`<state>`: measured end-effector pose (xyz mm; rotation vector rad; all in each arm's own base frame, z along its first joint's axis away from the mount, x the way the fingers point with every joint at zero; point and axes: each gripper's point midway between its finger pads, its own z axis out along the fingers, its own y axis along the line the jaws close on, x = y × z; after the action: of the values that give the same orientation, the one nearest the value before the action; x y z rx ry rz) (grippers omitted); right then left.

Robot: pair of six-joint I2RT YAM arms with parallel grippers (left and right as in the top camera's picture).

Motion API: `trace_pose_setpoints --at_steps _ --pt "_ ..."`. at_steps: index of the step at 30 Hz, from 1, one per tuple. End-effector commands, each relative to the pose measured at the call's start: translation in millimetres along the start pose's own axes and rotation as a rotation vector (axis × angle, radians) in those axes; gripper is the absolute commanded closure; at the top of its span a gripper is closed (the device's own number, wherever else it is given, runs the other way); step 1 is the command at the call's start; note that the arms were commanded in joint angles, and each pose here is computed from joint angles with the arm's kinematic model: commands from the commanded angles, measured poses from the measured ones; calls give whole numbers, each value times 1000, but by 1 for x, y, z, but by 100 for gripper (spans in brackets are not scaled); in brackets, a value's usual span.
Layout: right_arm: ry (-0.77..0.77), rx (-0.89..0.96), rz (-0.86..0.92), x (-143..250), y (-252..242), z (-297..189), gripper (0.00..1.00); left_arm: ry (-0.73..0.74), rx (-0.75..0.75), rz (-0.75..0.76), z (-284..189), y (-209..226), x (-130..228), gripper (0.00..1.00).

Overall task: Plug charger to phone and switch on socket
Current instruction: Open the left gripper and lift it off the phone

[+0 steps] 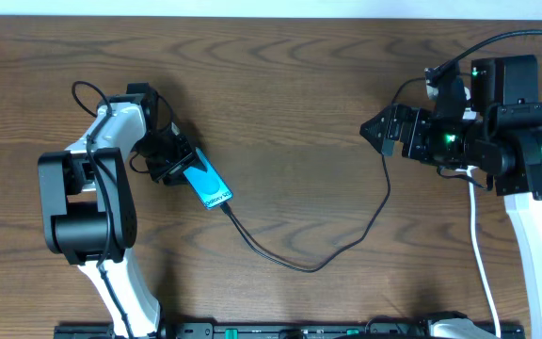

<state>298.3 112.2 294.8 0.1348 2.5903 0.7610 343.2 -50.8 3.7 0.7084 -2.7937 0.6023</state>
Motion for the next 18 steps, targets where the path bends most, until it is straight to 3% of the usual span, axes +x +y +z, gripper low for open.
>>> trace_pose_setpoints --at_steps 1,13,18 --pt "-9 -5 -27 1 5 -4 1 -12 -82 -4 4 18 -1 53" --pt "-9 -5 -27 1 5 -4 1 -12 -82 -4 4 18 -1 51" --pt "-9 -5 -27 1 5 -4 1 -20 -78 -1 4 17 -3 40"
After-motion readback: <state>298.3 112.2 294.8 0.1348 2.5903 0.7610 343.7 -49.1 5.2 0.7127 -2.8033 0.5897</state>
